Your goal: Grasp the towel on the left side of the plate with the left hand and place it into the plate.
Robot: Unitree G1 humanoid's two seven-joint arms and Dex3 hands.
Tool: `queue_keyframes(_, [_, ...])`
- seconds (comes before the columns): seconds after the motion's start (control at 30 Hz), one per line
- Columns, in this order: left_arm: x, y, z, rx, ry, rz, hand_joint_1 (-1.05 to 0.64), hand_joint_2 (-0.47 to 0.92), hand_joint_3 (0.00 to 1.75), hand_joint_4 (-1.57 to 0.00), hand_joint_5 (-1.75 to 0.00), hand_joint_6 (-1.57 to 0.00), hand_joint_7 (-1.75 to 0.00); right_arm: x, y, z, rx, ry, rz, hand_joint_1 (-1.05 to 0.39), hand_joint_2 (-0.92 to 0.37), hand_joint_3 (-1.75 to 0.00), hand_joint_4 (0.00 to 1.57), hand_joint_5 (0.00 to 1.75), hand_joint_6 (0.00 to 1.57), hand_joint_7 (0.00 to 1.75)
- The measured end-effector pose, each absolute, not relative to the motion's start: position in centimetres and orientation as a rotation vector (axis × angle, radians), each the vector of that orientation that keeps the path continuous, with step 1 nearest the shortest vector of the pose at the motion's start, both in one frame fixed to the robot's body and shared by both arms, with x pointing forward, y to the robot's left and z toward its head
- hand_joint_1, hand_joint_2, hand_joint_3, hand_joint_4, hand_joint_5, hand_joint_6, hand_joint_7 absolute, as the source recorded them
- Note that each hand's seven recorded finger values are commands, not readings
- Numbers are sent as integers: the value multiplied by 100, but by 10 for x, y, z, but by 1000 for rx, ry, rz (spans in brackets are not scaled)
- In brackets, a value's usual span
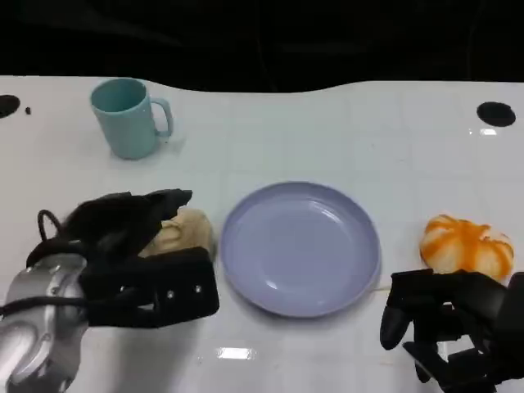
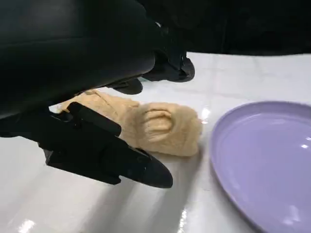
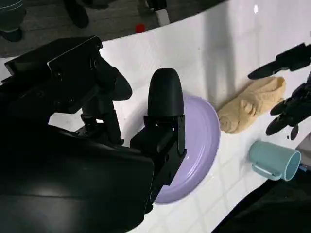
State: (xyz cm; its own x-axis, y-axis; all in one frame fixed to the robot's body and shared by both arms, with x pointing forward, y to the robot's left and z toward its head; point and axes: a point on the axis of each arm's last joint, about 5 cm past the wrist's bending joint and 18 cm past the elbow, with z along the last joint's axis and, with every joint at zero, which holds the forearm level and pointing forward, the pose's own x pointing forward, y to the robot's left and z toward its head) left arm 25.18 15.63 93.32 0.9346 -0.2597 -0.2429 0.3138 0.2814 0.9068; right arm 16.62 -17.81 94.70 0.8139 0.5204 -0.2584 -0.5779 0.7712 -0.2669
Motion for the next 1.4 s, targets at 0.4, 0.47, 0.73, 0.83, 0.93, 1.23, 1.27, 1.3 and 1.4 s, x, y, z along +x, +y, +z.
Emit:
queue_keyframes(0.4, [287,153,904,1355,165,-405,-50,92,0,-37,-15,-34,-1,165,-177,947,-345,173,600,6,-60,-106,70,167,68,142])
queue_keyframes(0.47, [292,152,898,1370,186,-402,-47,92,0,-41,-15,-36,-1,165,-177,948,-344,172,600,5,-60,-105,70,167,68,143])
queue_keyframes(0.73, [297,157,881,1351,153,-376,-24,92,19,-71,-127,-97,-9,164,-177,948,-347,168,598,6,-60,-105,69,167,68,142])
queue_keyframes(0.83, [295,158,876,1314,110,-342,-20,92,18,-83,-150,-115,-13,164,-177,948,-347,167,597,5,-60,-105,69,166,69,141])
queue_keyframes(0.93, [294,158,874,1303,70,-319,-21,92,16,-79,-172,-123,-17,164,-177,948,-347,168,597,5,-60,-105,69,166,69,141])
queue_keyframes(1.23, [290,159,871,1224,-42,-257,-23,66,69,-85,-175,-82,-112,164,-177,948,-344,173,595,6,-60,-105,70,166,69,142])
queue_keyframes(1.27, [290,159,872,1219,-52,-254,-22,67,67,-87,-175,-79,-124,164,-177,948,-344,173,595,5,-60,-105,70,167,69,142])
queue_keyframes(1.3, [290,158,873,1209,-64,-248,-21,66,73,-88,-175,-74,-141,164,-177,948,-344,173,595,5,-60,-105,70,167,69,141])
queue_keyframes(1.4, [289,156,880,1126,-127,-204,-19,56,97,-89,-175,-67,-167,164,-177,948,-344,169,596,5,-60,-106,70,167,69,141])
